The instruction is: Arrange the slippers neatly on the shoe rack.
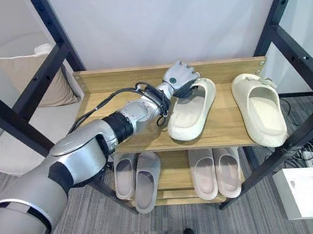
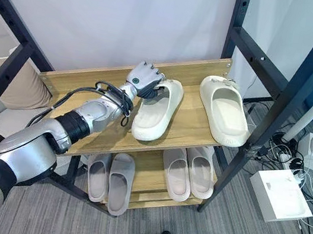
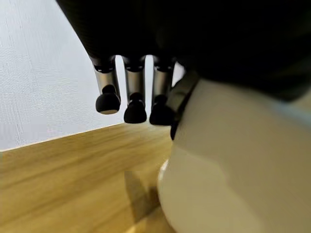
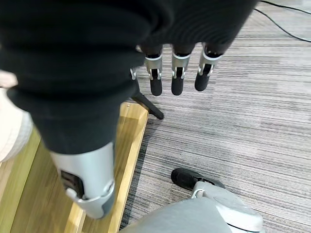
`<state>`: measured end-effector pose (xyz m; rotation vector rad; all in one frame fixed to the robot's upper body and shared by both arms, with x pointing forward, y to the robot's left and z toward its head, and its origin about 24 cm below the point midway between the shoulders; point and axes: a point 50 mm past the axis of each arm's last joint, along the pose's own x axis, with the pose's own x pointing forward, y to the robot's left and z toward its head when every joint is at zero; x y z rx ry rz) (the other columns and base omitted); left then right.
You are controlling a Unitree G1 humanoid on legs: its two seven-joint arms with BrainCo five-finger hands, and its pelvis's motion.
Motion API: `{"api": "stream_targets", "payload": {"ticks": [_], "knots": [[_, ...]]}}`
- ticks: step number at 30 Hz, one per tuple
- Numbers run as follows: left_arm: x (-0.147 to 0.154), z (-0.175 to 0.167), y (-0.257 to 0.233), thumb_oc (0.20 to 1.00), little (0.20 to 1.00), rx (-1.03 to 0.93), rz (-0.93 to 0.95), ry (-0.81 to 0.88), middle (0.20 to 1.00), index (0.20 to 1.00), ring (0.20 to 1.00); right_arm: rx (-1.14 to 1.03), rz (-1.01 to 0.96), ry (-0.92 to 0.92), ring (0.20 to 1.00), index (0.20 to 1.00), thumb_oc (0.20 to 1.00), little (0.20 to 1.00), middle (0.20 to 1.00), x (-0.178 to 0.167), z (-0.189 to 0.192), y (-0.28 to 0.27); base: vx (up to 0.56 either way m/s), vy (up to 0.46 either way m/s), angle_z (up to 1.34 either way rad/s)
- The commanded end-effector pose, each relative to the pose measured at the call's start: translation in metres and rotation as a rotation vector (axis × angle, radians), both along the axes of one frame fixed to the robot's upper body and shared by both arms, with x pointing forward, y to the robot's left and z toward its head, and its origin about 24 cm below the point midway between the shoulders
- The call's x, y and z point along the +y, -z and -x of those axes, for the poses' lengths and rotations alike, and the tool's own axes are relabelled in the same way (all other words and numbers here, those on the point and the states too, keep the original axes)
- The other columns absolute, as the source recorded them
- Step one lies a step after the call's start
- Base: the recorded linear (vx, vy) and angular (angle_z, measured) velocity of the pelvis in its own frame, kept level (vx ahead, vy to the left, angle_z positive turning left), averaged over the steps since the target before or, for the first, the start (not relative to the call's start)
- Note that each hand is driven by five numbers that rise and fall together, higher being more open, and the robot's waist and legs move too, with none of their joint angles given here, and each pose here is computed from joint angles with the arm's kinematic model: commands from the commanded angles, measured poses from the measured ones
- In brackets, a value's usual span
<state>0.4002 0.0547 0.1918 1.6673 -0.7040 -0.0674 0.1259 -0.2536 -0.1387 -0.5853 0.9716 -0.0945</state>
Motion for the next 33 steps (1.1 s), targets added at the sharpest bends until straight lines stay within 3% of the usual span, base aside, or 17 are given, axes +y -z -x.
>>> {"api": "stream_targets", "payload": {"ticks": [1,3,4,10,18,29,33], "knots": [[0.021,-0.015,-0.058,0.2,0.2,-0.132,0.107,-0.133,0.2,0.2,0.2,-0.048,0.015,0.054,1.0,1.0,1.0,1.0,1.0,-0.007,-0.005,-0.004,0.0,0.0,0.0],[0.018,-0.015,-0.051,0.2,0.2,-0.098,0.126,-0.128,0.2,0.2,0.2,-0.039,0.008,0.05,1.0,1.0,1.0,1.0,1.0,-0.004,-0.004,-0.002,0.0,0.0,0.0],[0.015,-0.014,-0.048,1.0,1.0,-0.075,0.143,-0.119,1.0,1.0,1.0,-0.037,0.006,0.056,1.0,1.0,1.0,1.0,1.0,-0.004,-0.004,-0.002,0.0,0.0,0.0],[-0.006,-0.007,-0.048,1.0,1.0,0.022,0.306,-0.014,1.0,1.0,1.0,-0.021,-0.013,0.076,1.0,1.0,1.0,1.0,1.0,-0.001,0.0,0.001,0.0,0.0,0.0],[-0.024,0.016,-0.052,1.0,1.0,0.06,0.389,0.177,1.0,1.0,1.0,-0.029,-0.045,0.095,1.0,1.0,1.0,1.0,1.0,0.004,-0.006,0.0,-0.02,-0.01,0.12],[-0.003,0.039,-0.077,1.0,1.0,-0.041,0.512,0.284,1.0,1.0,1.0,-0.035,-0.088,0.089,1.0,1.0,1.0,1.0,1.0,0.012,-0.013,0.0,-0.02,0.004,0.1],[0.02,0.061,-0.052,1.0,1.0,0.24,0.969,0.508,1.0,1.0,1.0,-0.005,-0.11,0.092,1.0,1.0,1.0,1.0,1.0,0.019,-0.008,0.005,-0.02,0.01,0.07]]}}
